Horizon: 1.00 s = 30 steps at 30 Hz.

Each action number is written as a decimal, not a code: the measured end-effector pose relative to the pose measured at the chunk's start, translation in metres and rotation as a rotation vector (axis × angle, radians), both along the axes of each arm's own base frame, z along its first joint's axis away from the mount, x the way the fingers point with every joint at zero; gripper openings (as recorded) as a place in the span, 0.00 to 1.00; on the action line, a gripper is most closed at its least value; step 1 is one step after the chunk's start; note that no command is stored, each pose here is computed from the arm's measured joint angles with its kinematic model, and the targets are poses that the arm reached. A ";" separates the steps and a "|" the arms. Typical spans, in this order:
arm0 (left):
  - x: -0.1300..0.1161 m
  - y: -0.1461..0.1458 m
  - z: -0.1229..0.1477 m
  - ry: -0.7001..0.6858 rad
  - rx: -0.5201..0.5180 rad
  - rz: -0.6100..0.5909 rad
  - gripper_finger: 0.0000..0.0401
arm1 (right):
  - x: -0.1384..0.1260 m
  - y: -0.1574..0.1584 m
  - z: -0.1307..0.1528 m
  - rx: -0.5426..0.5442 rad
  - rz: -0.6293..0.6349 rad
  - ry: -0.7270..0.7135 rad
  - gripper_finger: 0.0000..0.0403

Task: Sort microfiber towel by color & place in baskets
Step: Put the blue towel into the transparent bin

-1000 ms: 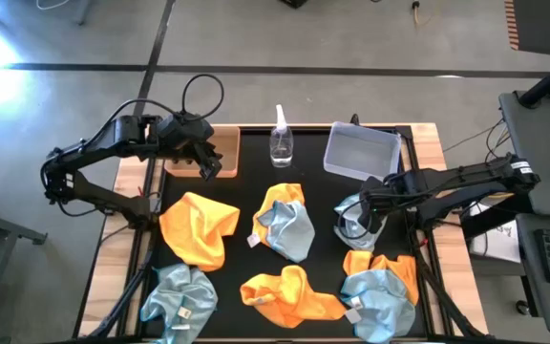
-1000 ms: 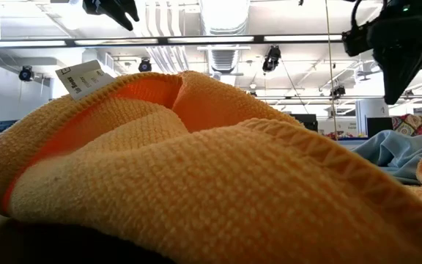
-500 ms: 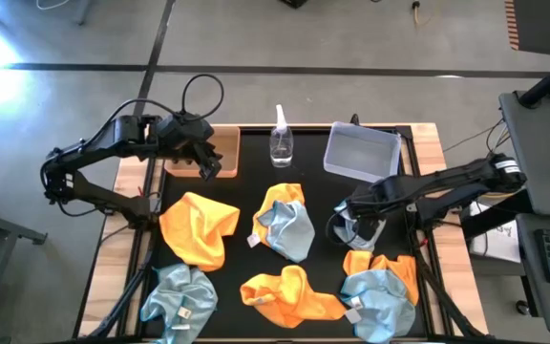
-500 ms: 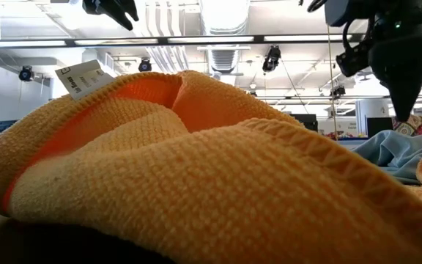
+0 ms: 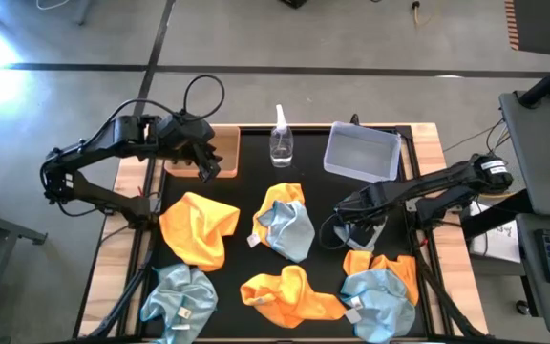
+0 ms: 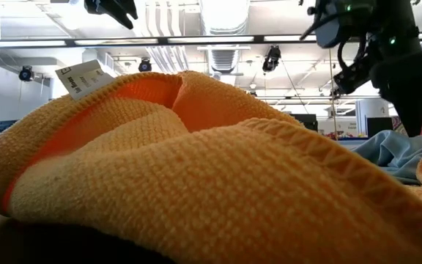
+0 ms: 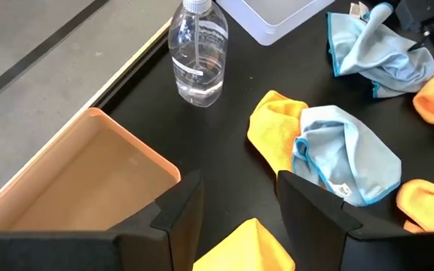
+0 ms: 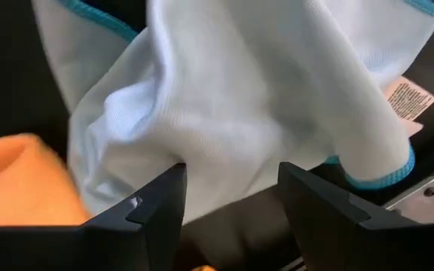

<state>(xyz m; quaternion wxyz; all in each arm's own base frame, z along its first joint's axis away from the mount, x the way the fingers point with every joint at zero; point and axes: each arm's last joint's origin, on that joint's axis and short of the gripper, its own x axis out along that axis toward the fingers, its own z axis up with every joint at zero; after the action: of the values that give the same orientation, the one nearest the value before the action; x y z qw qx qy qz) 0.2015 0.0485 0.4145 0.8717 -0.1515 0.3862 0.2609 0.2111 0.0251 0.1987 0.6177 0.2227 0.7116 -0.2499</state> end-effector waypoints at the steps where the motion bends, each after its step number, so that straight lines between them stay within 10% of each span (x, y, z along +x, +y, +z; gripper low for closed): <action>1: 0.000 0.000 0.000 0.000 0.000 0.000 0.39 | 0.002 0.000 -0.003 -0.006 0.001 0.009 0.51; 30: 0.000 0.000 0.000 -0.004 -0.004 0.006 0.39 | 0.031 0.003 -0.063 -0.006 0.080 0.156 0.51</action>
<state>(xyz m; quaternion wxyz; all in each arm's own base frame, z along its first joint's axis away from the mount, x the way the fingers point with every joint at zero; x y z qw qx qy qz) 0.2018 0.0486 0.4146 0.8714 -0.1548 0.3845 0.2625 0.2420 0.0285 0.1360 0.5705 0.1721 0.7652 -0.2437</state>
